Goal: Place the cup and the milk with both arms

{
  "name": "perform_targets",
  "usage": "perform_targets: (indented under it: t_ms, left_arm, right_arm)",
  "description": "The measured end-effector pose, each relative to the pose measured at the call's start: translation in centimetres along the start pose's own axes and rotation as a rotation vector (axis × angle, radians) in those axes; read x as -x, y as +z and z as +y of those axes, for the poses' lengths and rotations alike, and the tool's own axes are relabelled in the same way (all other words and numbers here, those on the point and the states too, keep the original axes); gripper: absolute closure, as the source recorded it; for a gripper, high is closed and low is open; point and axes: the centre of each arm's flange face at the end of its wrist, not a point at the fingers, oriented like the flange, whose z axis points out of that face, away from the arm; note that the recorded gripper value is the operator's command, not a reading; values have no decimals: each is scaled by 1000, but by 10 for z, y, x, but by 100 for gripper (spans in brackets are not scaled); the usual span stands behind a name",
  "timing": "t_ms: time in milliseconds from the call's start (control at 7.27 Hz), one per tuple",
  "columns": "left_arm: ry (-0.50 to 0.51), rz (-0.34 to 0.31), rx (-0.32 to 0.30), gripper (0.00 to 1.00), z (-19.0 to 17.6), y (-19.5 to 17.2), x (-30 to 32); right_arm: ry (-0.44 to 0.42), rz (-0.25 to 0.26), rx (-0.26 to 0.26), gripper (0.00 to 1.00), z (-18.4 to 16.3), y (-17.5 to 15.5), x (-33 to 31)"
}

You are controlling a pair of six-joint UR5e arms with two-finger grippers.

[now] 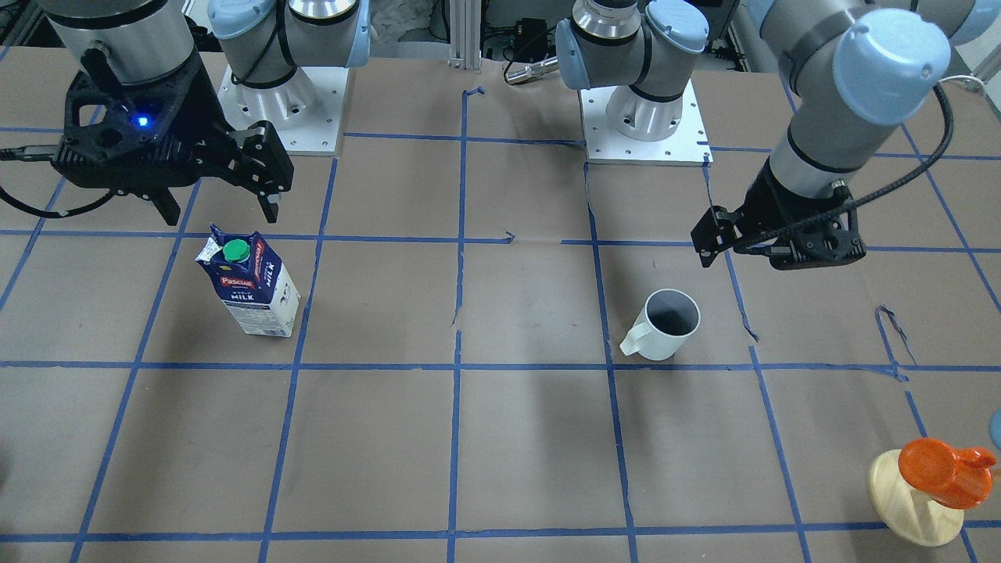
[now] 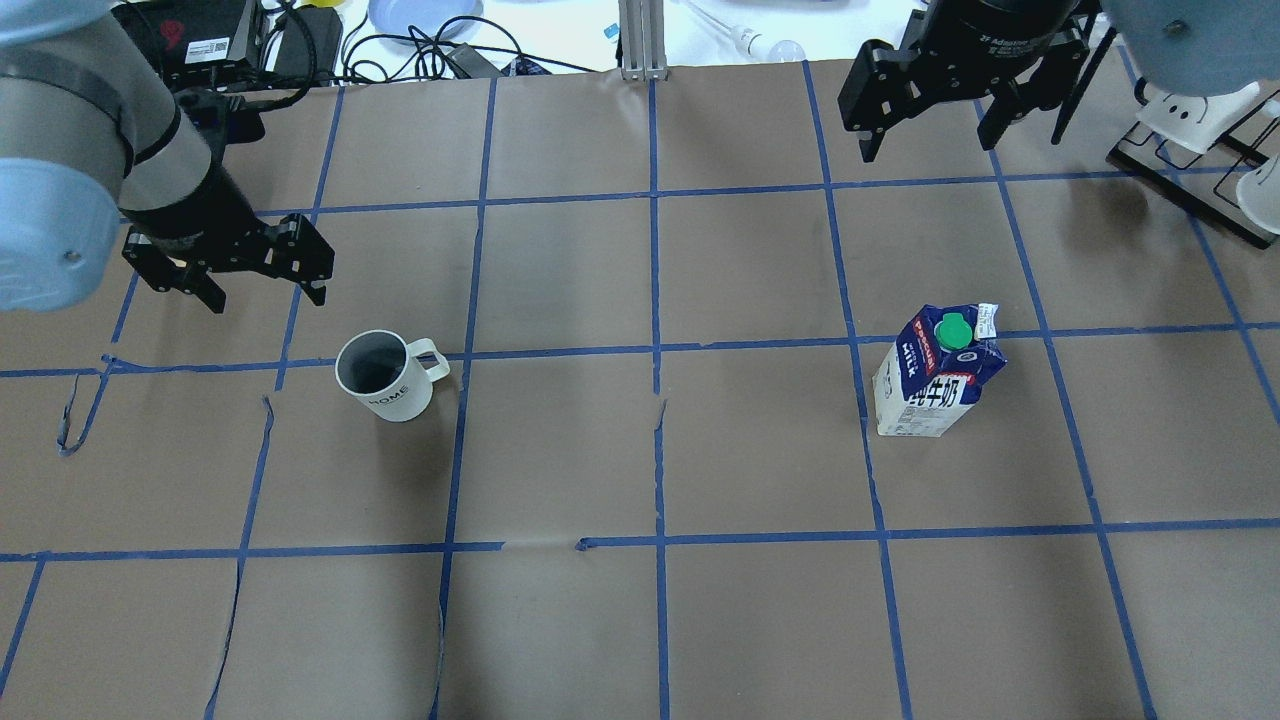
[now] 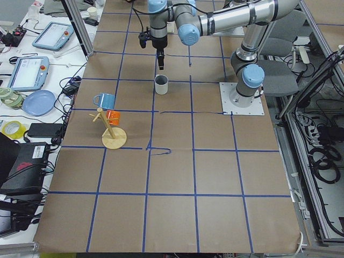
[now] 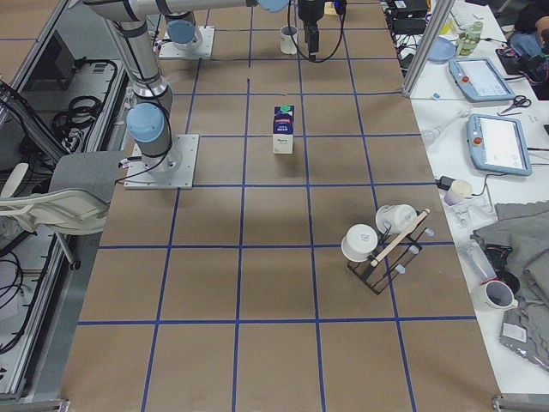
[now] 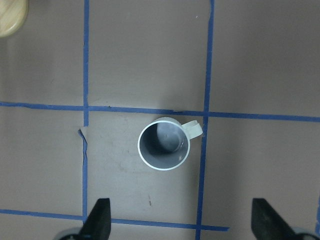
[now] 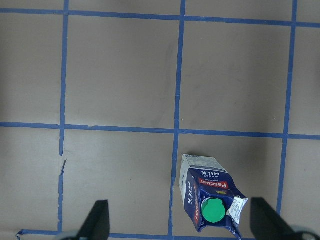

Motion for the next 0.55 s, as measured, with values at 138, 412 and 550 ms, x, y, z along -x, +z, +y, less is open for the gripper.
perform_targets:
  t_ms: [138,412,550]
  left_arm:
    - [3,28,5,0,3,33,22]
    - [-15,113,43,1,4,78,36]
    - [-23,132,64,1,1,93,37]
  right_arm:
    - [10,4,11,0,-1,5,-9]
    - [27,8,70,0,1,34,-39]
    - [29,4,111,0,6,55,-52]
